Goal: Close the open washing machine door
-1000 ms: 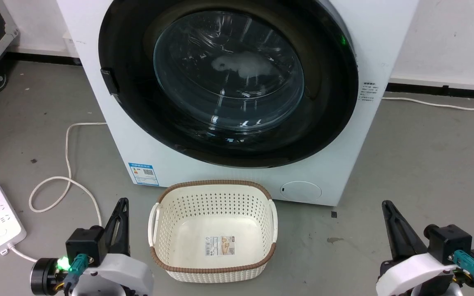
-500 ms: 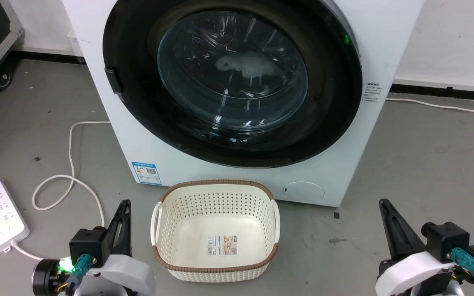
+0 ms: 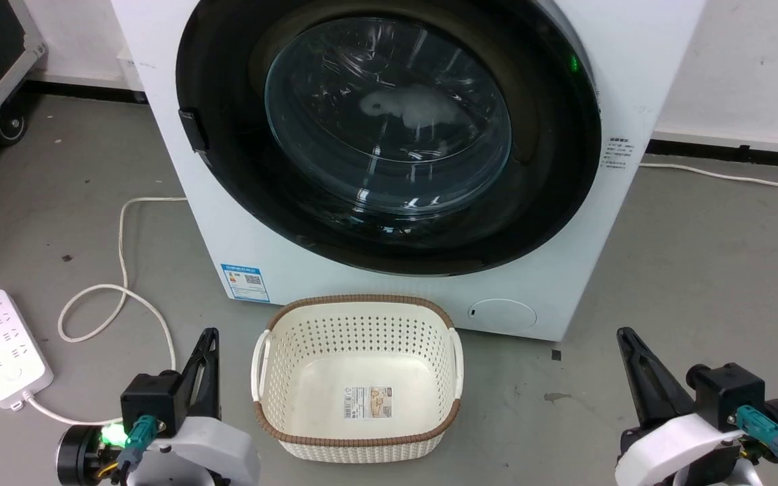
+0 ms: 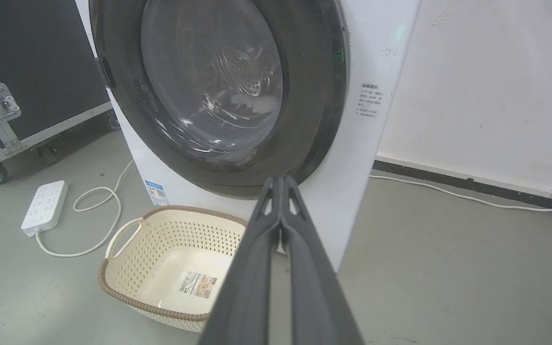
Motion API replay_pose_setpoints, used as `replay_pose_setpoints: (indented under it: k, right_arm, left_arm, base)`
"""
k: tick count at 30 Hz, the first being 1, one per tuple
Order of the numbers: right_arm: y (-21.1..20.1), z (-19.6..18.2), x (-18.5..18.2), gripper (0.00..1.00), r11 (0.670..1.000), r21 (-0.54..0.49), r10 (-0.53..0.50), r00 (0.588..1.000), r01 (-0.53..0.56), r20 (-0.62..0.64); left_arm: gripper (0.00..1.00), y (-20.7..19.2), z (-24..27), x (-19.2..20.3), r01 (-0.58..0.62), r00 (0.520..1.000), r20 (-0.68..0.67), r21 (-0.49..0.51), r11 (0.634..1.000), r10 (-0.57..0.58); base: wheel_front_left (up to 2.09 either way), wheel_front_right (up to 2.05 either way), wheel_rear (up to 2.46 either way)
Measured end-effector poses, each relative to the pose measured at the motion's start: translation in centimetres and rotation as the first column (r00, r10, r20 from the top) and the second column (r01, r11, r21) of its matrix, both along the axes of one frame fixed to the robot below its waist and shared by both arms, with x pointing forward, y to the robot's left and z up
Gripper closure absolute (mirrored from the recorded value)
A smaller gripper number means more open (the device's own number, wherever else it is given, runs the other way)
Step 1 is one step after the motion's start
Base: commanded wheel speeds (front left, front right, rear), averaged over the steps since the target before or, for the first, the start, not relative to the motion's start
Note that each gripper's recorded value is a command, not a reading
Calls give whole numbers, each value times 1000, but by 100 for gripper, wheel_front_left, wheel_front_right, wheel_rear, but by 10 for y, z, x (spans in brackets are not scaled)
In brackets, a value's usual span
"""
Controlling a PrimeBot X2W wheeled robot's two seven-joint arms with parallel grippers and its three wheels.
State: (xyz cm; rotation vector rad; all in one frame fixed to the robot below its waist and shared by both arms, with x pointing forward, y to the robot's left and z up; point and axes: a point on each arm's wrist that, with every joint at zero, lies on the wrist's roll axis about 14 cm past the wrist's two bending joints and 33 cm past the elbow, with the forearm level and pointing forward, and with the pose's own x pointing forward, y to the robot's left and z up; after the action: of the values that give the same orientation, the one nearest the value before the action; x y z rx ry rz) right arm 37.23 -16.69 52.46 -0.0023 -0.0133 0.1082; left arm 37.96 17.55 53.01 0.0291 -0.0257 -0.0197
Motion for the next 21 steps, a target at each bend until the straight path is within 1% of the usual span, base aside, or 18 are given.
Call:
replay_pose_setpoints:
  k: [21]
  right_arm:
    - [7, 6, 3, 100, 999, -35, 21, 1000, -21, -1]
  left_arm:
    - [100, 1, 2, -3, -16, 1000, -9, 13, 1000, 16]
  base:
    - [0, 0, 0]
